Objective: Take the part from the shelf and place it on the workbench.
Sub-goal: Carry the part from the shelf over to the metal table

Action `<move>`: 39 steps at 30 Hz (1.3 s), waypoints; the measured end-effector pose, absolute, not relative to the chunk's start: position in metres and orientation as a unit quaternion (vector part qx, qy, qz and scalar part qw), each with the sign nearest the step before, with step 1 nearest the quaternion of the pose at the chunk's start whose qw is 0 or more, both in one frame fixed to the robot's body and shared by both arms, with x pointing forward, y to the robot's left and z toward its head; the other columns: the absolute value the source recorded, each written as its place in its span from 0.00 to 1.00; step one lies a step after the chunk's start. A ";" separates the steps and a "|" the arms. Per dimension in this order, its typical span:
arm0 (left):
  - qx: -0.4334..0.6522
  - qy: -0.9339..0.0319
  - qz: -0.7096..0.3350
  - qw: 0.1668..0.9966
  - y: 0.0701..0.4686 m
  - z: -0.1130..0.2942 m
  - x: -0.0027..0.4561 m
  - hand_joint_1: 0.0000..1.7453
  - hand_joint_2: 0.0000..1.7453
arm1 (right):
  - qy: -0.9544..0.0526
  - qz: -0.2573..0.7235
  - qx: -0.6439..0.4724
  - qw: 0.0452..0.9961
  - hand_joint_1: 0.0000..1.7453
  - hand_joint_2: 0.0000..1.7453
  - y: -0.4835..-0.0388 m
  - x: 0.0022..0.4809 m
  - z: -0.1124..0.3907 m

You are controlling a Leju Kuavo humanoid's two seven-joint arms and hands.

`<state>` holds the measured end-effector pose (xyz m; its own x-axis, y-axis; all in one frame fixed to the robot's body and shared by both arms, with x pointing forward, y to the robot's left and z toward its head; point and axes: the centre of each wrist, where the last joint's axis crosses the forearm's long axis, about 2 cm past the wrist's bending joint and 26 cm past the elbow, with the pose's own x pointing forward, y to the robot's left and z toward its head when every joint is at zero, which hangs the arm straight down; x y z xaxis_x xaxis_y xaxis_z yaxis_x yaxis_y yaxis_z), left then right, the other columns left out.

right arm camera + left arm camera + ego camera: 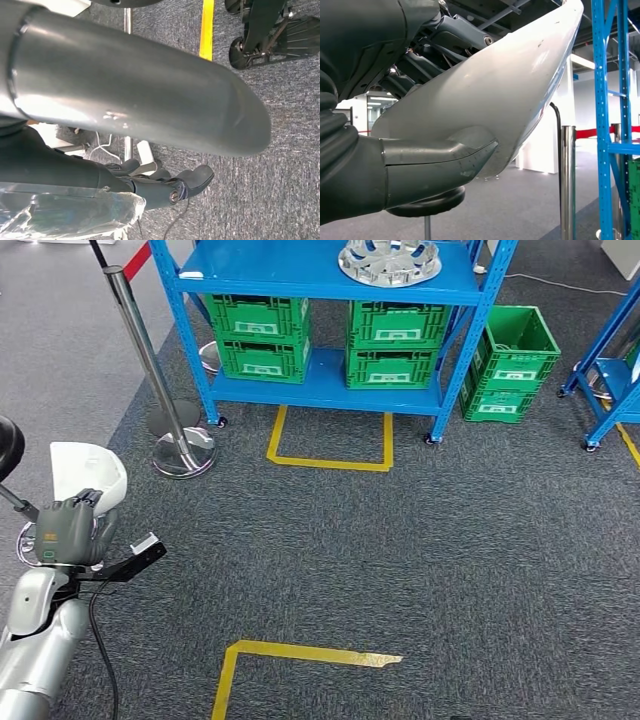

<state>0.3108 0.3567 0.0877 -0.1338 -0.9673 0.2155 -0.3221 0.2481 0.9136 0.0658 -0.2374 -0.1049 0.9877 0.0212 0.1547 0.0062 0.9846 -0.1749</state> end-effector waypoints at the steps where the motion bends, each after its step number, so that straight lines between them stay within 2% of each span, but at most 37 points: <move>1: 0.491 -0.657 -0.368 0.439 0.357 0.088 0.311 1.00 1.00 | -0.078 0.004 -0.088 0.993 0.00 0.00 -0.237 0.066 -0.105; 25: 0.490 -0.657 -0.367 0.439 0.357 0.088 0.311 1.00 1.00 | -0.078 0.004 -0.088 0.993 0.00 0.00 -0.237 0.066 -0.105; 39: 0.484 -0.639 -0.363 0.474 0.366 0.085 0.306 1.00 1.00 | -0.078 0.010 -0.087 0.993 0.00 0.00 -0.237 0.066 -0.105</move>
